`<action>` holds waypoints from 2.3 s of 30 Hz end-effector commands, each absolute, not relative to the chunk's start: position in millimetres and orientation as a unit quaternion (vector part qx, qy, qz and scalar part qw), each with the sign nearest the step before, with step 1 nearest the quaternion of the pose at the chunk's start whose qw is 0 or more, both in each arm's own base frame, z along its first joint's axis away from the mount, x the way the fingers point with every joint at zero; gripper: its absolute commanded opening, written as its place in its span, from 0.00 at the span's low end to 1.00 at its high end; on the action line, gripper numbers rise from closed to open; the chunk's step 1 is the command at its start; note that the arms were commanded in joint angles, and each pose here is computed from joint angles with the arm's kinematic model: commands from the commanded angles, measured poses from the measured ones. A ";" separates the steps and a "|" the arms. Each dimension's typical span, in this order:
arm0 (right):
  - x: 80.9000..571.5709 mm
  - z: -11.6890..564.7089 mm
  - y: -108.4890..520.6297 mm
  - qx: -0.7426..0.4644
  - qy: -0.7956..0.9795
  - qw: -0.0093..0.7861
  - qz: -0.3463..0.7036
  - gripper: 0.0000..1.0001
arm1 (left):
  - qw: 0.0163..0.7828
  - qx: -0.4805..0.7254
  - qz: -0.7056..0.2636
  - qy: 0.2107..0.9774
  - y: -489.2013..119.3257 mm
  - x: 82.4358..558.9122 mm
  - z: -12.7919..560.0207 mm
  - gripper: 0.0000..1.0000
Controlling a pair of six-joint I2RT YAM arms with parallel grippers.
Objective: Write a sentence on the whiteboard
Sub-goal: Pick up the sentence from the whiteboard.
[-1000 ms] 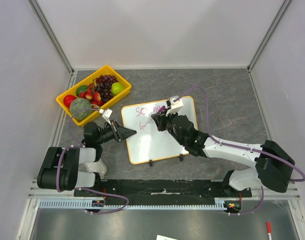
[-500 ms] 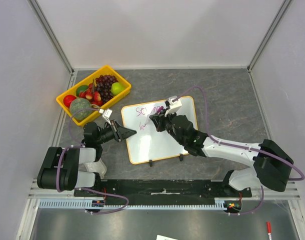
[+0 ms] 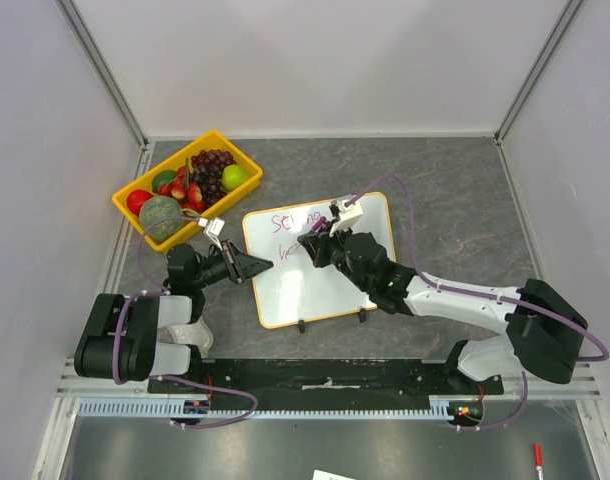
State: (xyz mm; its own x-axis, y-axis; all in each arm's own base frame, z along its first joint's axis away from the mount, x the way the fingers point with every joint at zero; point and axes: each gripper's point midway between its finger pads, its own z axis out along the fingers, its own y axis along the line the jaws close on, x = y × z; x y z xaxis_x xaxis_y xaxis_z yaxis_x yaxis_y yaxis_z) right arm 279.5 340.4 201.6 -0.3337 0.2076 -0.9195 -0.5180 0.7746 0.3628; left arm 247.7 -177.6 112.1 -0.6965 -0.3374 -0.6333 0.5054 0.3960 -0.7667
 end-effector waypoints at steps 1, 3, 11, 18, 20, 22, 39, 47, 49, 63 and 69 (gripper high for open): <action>276.2 181.7 329.2 -0.106 0.768 0.556 0.299 0.00 | 0.410 0.080 -0.526 0.741 -175.9 255.1 108.7 0.02; 275.8 180.0 326.6 -0.102 0.770 0.555 0.297 0.00 | 0.409 0.080 -0.526 0.741 -175.9 255.1 108.7 0.02; 279.0 187.0 313.6 -0.084 0.768 0.570 0.279 0.00 | 0.411 0.080 -0.525 0.741 -175.8 255.4 109.0 0.02; 285.1 210.5 314.1 -0.075 0.755 0.588 0.281 0.00 | 0.410 0.079 -0.525 0.742 -175.4 255.6 108.6 0.02; 285.2 220.8 314.8 -0.073 0.748 0.594 0.288 0.00 | 0.410 0.080 -0.525 0.741 -176.2 255.1 108.6 0.02; 284.5 230.8 314.8 -0.073 0.741 0.599 0.294 0.00 | 0.410 0.080 -0.525 0.741 -175.8 255.4 108.6 0.02; 297.8 234.2 309.6 -0.060 0.743 0.606 0.276 0.00 | 0.410 0.080 -0.525 0.741 -175.8 255.4 108.6 0.02; 299.8 223.4 312.1 -0.065 0.751 0.598 0.273 0.00 | 0.411 0.080 -0.525 0.741 -175.4 256.0 109.1 0.02; 299.1 223.1 314.1 -0.068 0.750 0.597 0.277 0.00 | 0.410 0.079 -0.525 0.742 -175.8 255.4 108.3 0.02; 284.7 201.1 315.9 -0.090 0.763 0.569 0.294 0.00 | 0.411 0.080 -0.525 0.741 -175.8 255.8 109.1 0.02; 281.0 192.3 310.2 -0.088 0.768 0.564 0.290 0.00 | 0.410 0.079 -0.525 0.742 -175.4 256.0 108.7 0.02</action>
